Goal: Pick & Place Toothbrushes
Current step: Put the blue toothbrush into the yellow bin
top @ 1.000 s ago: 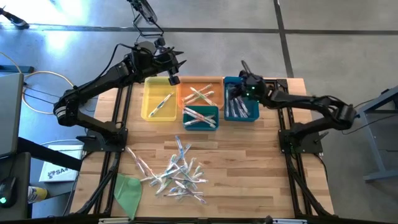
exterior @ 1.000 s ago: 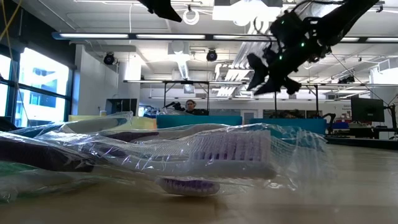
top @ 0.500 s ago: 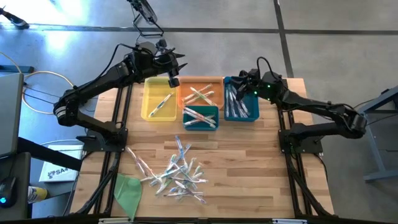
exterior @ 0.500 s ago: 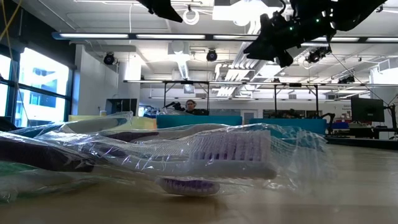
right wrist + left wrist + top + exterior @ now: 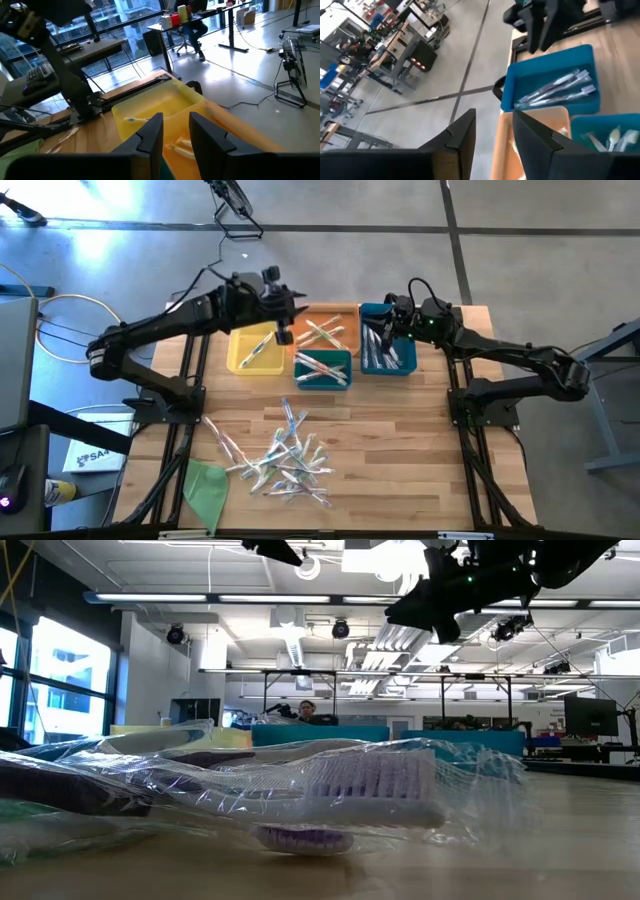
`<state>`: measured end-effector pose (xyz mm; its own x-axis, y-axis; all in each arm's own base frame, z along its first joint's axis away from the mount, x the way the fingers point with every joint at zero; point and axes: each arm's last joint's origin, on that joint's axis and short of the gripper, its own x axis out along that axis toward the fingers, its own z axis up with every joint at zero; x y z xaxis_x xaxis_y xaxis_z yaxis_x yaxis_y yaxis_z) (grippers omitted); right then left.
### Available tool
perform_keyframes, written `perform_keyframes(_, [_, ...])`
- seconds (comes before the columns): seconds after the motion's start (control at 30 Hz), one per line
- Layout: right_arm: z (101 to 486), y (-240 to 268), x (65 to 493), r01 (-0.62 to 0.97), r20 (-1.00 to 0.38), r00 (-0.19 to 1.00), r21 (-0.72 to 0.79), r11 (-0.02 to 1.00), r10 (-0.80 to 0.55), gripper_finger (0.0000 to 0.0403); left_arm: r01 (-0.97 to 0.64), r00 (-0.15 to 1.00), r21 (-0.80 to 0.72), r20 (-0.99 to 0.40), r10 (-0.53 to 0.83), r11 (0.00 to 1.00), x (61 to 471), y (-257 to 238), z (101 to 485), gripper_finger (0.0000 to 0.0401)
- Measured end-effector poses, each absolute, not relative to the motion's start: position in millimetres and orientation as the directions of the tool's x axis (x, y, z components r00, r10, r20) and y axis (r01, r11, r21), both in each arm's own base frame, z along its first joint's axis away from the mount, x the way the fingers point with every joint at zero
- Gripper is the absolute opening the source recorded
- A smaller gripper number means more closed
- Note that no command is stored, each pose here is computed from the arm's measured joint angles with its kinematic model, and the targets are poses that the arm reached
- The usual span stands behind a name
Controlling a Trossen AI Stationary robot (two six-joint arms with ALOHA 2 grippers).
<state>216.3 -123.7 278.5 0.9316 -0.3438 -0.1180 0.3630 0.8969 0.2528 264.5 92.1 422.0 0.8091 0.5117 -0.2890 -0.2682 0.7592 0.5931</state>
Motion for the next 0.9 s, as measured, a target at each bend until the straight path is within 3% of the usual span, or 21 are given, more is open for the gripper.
perform_keyframes(0.43, [278.3, -123.7, 216.3, 0.363, -0.12, 0.931, 0.224, 0.905, -0.344, 0.0085, -0.228, 0.855, 0.564, -0.275, 0.44, 0.794, 274.1, 57.9, 423.1, 0.0084])
perform_keyframes(0.9, [278.3, -123.7, 216.3, 0.362, -0.12, 0.932, 0.224, 0.905, -0.343, 0.0085, -0.178, 0.862, 0.571, -0.303, 0.407, 0.802, 275.8, 42.4, 420.2, 0.0079])
